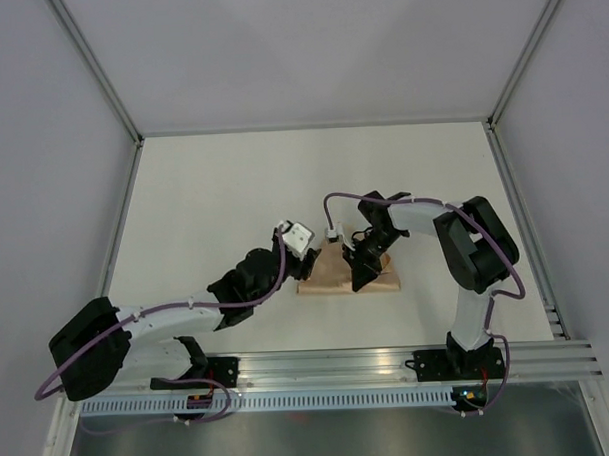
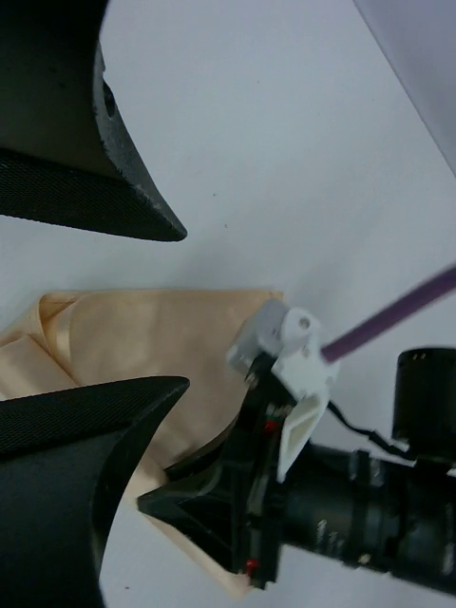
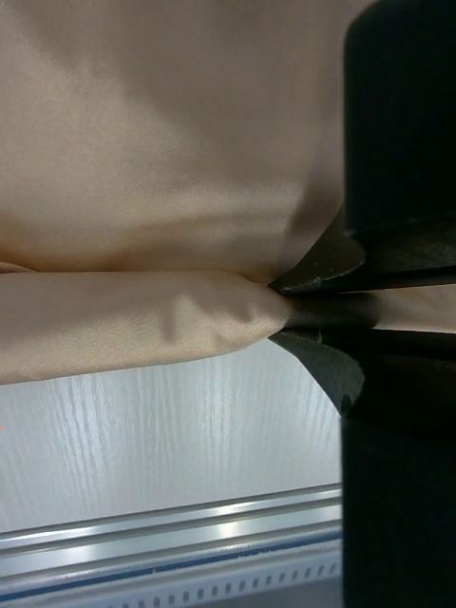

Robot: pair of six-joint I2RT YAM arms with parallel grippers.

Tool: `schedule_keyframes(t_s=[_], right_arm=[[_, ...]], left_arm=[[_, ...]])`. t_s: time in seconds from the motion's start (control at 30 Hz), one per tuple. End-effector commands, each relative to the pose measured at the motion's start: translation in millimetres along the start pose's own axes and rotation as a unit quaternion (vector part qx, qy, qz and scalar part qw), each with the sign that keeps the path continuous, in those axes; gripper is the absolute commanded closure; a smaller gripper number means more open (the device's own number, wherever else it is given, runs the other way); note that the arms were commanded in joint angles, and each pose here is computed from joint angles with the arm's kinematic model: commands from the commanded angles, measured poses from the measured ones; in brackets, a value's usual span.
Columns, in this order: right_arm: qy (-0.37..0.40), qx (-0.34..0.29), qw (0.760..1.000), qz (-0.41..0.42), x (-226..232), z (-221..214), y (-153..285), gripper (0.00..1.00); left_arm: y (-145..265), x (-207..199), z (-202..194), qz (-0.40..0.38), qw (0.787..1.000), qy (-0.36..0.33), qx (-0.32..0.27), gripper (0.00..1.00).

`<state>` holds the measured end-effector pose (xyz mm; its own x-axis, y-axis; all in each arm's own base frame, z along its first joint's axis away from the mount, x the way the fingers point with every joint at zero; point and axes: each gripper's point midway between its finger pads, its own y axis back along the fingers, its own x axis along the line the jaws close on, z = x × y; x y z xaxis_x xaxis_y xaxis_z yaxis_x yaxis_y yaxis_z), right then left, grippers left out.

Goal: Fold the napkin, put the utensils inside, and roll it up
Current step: Roll the napkin at the center of the board.

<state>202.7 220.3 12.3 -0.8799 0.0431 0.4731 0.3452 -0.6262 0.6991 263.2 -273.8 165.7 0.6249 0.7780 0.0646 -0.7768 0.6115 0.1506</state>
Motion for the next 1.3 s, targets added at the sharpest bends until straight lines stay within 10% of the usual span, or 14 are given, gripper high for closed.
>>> schedule_keyframes(t_s=[0.0,0.47,1.03,1.27], right_arm=[[-0.028,0.07,0.997,0.028,-7,-47,-16,0.98],[-0.051,0.066,0.996,0.026,-15,-48,-14,0.98],[-0.058,0.068,0.996,0.026,-17,-47,-15,0.98],[-0.061,0.067,0.996,0.023,-17,-47,-15,0.95]], left_arm=[[-1,-12,-8,0.01,0.994,-0.106,0.007,0.36],[-21,-129,-82,-0.16,0.951,-0.244,0.1,0.33],[-24,-144,-124,-0.197,0.925,-0.287,0.149,0.34],[-25,-145,-139,-0.204,0.918,-0.295,0.168,0.68]])
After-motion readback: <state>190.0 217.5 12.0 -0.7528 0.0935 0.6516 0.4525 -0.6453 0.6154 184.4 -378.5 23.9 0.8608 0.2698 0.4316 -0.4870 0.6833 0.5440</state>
